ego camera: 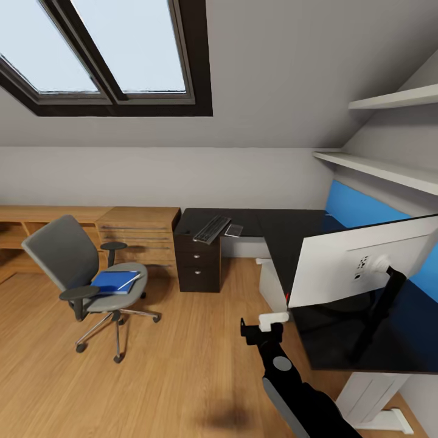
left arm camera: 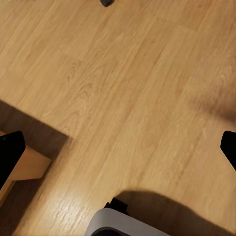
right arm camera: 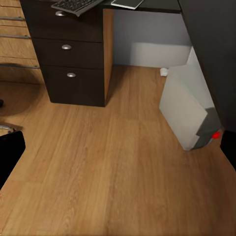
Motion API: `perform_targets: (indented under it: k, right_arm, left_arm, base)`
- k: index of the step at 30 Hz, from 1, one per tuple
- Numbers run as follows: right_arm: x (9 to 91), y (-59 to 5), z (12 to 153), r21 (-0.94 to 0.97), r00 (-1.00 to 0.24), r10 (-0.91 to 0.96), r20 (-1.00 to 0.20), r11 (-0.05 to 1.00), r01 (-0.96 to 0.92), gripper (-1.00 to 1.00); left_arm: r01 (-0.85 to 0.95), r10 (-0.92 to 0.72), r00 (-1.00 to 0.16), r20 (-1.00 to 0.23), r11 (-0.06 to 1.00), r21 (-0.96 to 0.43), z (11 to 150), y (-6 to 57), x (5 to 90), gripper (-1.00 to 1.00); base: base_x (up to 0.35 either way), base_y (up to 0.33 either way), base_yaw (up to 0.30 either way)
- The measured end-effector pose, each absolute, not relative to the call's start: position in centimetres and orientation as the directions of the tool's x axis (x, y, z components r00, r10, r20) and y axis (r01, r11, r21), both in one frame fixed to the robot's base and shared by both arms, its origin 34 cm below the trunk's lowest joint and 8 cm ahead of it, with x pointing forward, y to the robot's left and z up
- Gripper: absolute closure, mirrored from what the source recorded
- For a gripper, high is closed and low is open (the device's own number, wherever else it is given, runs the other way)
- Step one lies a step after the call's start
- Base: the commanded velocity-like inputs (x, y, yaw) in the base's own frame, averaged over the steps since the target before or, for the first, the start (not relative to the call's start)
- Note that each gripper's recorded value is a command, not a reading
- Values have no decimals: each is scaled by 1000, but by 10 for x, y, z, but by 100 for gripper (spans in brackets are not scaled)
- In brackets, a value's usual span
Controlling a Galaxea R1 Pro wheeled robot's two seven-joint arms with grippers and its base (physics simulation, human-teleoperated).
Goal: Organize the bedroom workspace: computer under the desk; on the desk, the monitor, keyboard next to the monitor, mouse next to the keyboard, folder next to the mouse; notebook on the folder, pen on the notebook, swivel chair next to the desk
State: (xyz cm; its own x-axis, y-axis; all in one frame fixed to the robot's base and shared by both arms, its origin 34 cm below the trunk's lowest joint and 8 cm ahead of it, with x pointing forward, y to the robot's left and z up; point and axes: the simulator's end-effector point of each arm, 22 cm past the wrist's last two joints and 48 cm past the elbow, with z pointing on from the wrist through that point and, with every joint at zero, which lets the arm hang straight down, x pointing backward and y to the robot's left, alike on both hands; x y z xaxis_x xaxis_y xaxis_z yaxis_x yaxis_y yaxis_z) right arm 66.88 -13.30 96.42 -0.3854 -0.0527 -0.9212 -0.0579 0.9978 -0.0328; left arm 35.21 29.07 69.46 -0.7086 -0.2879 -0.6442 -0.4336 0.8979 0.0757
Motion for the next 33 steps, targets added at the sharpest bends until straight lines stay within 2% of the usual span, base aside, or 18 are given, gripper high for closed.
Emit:
perform_targets:
  k: [21,28,33]
  right_arm:
    - [669,-130,966,-29,-383,-48,-922,998,-57,-100]
    - [672,-132,977,-20,-350,-33,-936,999,-39,-100]
    - [679,-146,1010,3,-264,13,-965,999,37,-100]
  left_arm:
    - [-427,-282,-710,-646,901,75,695,288,353,-100]
    - [-419,-275,-732,-624,903,93,687,288,340,-100]
    - [-413,-273,-744,-610,906,98,683,284,334,-100]
  base:
    - [260,49,0]
    - [54,0,0]
    - [8,0,0]
